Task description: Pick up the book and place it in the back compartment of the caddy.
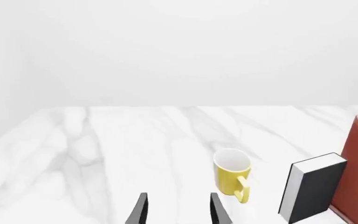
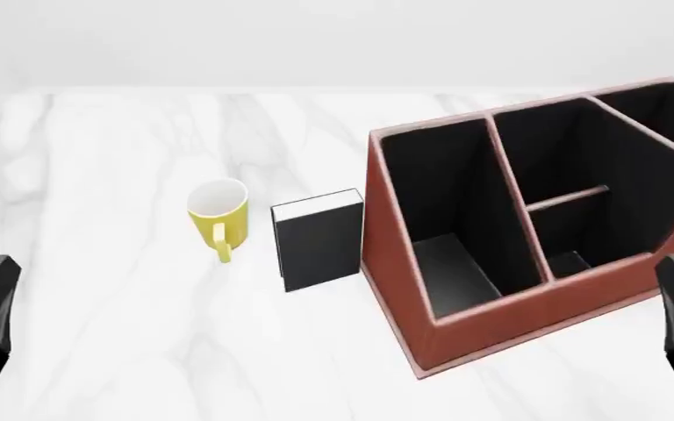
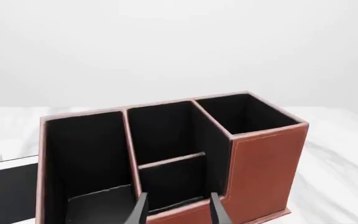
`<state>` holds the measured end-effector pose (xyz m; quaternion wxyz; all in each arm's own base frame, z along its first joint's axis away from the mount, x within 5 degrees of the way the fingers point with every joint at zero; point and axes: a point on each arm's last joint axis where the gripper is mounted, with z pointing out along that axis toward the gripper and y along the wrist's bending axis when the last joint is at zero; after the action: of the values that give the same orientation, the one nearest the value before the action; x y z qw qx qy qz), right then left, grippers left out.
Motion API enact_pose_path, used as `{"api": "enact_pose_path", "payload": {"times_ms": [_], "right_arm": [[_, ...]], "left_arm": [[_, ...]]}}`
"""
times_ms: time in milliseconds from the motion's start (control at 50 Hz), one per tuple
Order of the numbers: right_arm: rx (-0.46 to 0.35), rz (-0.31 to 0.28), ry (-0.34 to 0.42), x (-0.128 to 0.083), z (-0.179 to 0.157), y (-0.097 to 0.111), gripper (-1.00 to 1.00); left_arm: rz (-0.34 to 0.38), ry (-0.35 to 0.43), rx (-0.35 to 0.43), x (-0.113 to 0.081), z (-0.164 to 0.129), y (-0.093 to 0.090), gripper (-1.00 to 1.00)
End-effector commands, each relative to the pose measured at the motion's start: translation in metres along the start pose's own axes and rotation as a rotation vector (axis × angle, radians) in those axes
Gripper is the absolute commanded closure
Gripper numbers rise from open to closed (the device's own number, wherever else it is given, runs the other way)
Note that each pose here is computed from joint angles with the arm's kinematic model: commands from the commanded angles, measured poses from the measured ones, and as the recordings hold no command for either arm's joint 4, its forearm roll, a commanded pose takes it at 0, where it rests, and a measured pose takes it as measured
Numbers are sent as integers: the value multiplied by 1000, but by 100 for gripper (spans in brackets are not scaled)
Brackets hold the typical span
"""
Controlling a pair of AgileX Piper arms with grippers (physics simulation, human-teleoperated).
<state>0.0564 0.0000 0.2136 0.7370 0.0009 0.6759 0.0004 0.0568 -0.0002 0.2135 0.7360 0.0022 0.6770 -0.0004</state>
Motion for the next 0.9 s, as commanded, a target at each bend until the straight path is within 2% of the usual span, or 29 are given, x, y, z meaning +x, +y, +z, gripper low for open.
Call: {"api": "enact_pose_path", "payload": {"times_ms": [20, 40, 80, 120, 140, 180, 200, 280, 320, 360, 380, 420, 440, 460, 560, 580, 600, 620, 640, 680, 720, 740, 800, 820, 860, 880, 900], "right_arm": [[1, 4, 1, 0, 0, 0, -100], [2, 4, 1, 0, 0, 0, -100], [3, 4, 2, 0, 1, 0, -100], [2, 2, 3, 0, 1, 0, -100], [1, -1, 2, 0, 1, 0, -100], [0, -3, 0, 0, 1, 0, -100], [0, -3, 0, 0, 1, 0, -100], [-1, 3, 2, 0, 2, 0, -100], [-2, 3, 2, -2, 2, 0, -100], [-2, 4, 2, -3, 2, 0, -100], [-1, 6, 2, -3, 2, 0, -100], [1, 10, 4, -3, 2, 0, -100], [1, 10, 4, -3, 2, 0, -100], [1, 11, 5, -3, 2, 0, -100], [1, 10, 6, -3, 3, 0, -100], [2, 11, 6, -3, 3, 0, -100], [2, 11, 6, -3, 3, 0, -100], [2, 11, 6, -2, 4, 0, -100], [2, 11, 7, -2, 4, 0, -100], [1, 10, 8, -2, 4, 0, -100], [0, 9, 8, -2, 4, 0, -100], [0, 9, 8, -2, 4, 0, -100], [0, 8, 8, -2, 4, 0, -100], [0, 8, 8, -2, 4, 0, -100], [-1, 7, 8, -2, 4, 0, -100], [-1, 7, 8, -2, 3, 0, -100], [-2, 7, 8, -2, 3, 0, -100]], "left_arm": [[8, 5, 35, -8, 0, -2, -100], [30, -7, 61, -15, -2, -3, -100], [6, 2, 80, -23, 0, -4, -100], [38, -12, 97, -35, 2, -5, -100], [1, 2, 112, -43, 9, -7, -100], [7, -5, 131, -58, 12, -8, -100], [7, -5, 131, -58, 12, -8, -100], [30, 9, 233, -97, 32, -19, -100], [73, 32, 331, -113, 44, -31, -100], [119, 18, 353, -131, 52, -35, -100], [141, 43, 400, -140, 61, -44, -100], [180, 42, 422, -158, 73, -51, -100], [180, 42, 422, -158, 73, -51, -100], [184, 68, 463, -164, 79, -59, -100], [218, 92, 520, -207, 103, -78, -100], [244, 114, 547, -216, 111, -86, -100], [244, 114, 547, -216, 111, -86, -100], [261, 121, 581, -226, 113, -93, -100], [270, 121, 580, -235, 117, -95, -100], [317, 124, 611, -251, 124, -104, -100], [347, 112, 606, -267, 132, -107, -100], [374, 114, 635, -276, 134, -113, -100], [421, 149, 710, -289, 138, -132, -100], [421, 149, 710, -289, 138, -132, -100], [497, 151, 746, -293, 149, -147, -100], [497, 152, 746, -293, 149, -147, -100], [505, 168, 776, -293, 149, -154, -100]]}}
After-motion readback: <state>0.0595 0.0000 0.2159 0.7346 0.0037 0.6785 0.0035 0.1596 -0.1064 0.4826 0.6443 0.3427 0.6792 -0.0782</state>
